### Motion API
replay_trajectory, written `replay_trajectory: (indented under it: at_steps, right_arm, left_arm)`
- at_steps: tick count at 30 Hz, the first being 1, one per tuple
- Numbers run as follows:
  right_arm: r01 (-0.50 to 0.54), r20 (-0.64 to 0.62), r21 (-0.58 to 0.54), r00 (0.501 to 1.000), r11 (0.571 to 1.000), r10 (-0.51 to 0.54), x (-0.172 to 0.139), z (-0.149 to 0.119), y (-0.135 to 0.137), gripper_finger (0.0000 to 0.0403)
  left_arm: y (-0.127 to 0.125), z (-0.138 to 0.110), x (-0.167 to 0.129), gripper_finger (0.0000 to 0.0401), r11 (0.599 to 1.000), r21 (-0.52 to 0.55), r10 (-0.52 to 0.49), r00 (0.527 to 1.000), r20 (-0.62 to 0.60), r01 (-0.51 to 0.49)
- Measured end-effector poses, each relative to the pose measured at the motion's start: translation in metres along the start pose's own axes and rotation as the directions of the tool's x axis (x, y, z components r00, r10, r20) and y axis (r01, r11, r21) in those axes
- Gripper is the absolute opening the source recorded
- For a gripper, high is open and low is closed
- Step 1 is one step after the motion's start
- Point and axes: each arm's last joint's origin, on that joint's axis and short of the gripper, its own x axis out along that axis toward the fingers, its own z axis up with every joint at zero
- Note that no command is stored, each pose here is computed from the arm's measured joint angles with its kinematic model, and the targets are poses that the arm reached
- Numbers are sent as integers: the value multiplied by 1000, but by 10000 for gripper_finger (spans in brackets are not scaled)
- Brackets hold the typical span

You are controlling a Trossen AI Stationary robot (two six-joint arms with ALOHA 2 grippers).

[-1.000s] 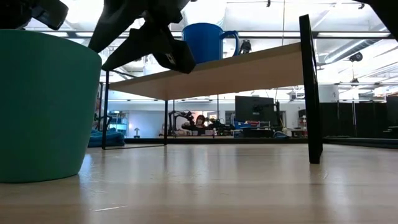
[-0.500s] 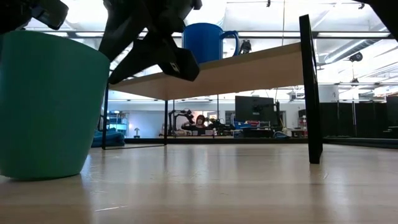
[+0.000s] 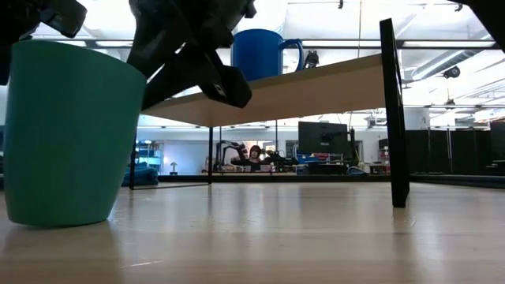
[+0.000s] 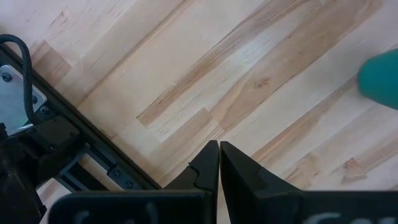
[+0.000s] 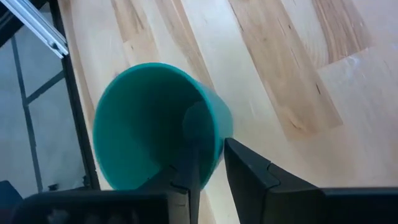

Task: Stack small to large cups/mugs on shelf
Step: Put the green cup on the shelf

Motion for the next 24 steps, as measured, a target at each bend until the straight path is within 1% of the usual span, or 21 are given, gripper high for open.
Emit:
replay_trajectory:
  at_steps: [8,13,16,20,24]
  right_arm:
    - [14,-16,-7,1000,1000,-14,5,-4,-5,58]
    - [6,-25,-29,1000,1000,-6,5,-5,-4,20]
    - [-17,-59,-53,998,998,14,0,-4,-1,11]
    - [10,-104,-102,994,995,-21,-18,-1,4,10]
    - [17,-122,-151,992,988,-36,-51,4,15,10]
  left_arm:
    - [0,0,0,0,1000,0,0,1000,0,0]
    - [0,0,0,0,1000,6,0,1000,0,0]
    - [0,0,0,0,1000,6,0,1000,0,0]
    - [0,0,0,0,1000,7,0,1000,0,0]
    - [0,0,0,0,1000,9,0,1000,0,0]
